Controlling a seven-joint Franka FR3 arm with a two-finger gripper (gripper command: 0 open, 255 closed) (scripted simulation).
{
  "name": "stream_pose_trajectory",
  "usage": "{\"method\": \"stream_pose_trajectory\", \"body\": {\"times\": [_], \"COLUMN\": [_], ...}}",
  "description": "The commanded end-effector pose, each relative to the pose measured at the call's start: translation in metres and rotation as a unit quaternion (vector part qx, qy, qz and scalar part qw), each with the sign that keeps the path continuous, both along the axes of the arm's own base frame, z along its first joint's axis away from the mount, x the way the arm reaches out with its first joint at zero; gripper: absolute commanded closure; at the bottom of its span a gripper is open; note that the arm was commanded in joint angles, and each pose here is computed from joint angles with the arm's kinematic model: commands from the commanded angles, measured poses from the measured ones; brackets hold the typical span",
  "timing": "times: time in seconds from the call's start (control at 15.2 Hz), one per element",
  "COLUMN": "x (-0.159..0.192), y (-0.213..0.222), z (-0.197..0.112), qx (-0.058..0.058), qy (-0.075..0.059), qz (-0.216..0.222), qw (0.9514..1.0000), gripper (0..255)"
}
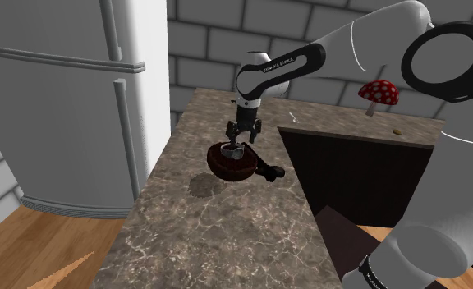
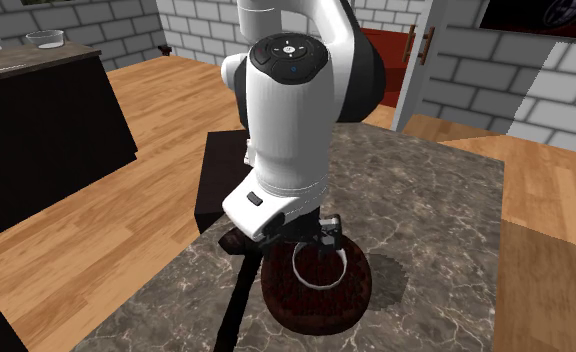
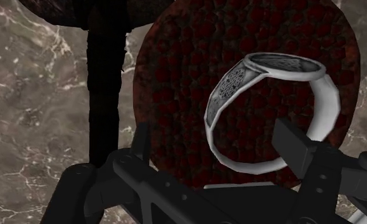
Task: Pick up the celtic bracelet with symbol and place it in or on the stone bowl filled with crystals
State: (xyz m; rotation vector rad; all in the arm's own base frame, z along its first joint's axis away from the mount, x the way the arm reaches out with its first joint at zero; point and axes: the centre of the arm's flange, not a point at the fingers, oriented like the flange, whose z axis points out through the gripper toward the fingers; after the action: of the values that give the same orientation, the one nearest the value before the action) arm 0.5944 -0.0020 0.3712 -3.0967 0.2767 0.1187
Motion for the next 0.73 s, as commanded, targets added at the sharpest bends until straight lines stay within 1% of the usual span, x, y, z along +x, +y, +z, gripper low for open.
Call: {"method": "stream_pose_trajectory", "body": {"times": [0.0,0.13,0.66], "x": [0.0,0.002,0.002], "y": [-0.001,-0.002,-0.002], "z": [0.02,0.043,0.043], "qx": [0.0,0.0,0.0], "qy": [0.0,0.0,0.0], "qz": [0.0,0.0,0.0], "qw": [1.0,1.0,1.0], "gripper": [0,0,0]}}
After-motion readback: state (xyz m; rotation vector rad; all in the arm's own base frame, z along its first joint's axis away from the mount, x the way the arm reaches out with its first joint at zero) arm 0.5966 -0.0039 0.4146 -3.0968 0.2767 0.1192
